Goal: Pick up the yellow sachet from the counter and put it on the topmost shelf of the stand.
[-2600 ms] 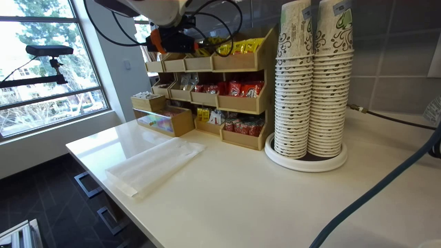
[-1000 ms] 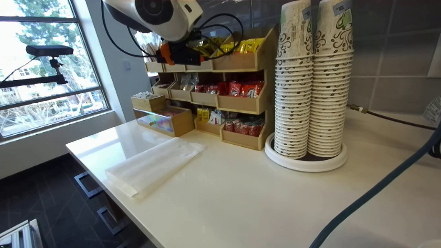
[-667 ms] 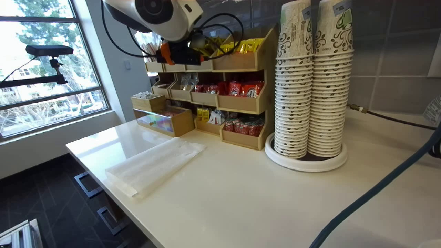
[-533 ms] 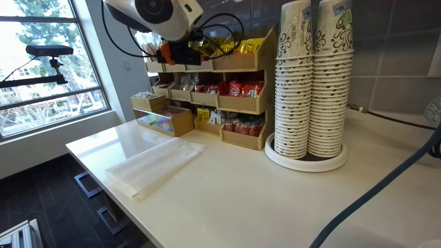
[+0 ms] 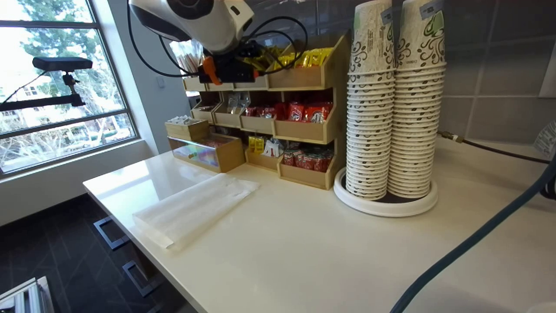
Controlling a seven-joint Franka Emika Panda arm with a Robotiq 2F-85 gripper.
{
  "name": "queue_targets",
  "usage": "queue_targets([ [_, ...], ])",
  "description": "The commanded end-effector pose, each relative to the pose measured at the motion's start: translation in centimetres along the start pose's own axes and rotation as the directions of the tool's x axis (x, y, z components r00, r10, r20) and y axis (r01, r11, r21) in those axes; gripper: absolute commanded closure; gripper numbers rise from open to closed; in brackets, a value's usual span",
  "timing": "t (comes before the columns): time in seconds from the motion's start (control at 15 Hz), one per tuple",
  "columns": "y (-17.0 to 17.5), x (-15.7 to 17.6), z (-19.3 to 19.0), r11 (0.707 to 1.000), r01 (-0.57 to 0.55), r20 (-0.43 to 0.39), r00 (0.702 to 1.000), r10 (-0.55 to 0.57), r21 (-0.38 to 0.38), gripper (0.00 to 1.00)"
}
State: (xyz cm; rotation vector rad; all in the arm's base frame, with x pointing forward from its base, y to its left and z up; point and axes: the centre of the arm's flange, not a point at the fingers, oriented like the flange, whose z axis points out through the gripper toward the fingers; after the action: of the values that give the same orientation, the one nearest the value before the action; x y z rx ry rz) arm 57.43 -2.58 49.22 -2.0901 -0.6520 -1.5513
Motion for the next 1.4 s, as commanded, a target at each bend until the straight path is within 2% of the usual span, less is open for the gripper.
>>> queue_targets([
  [0.0, -0.3, 1.8, -0.2, 0.999, 0.044, 0.034, 0.998, -0.043, -0.018, 0.0],
  [0.27, -1.4, 4.3, -1.7, 0.992, 0.123, 0.084, 0.989, -0.12, -0.026, 0.0],
  [0.53, -2.7, 6.3, -3.3, 0.989, 0.15, 0.174, 0.974, -0.145, -0.015, 0.0],
  [0.93, -4.0, 7.6, -4.8, 0.998, 0.068, 0.282, 0.957, -0.062, -0.015, 0.0],
  [1.13, -4.7, 8.1, -6.0, 1.0, 0.027, 0.339, 0.941, -0.02, -0.014, 0.0],
  [1.33, -5.6, 8.5, -7.4, 1.0, -0.005, 0.393, 0.919, -0.002, 0.016, 0.0],
])
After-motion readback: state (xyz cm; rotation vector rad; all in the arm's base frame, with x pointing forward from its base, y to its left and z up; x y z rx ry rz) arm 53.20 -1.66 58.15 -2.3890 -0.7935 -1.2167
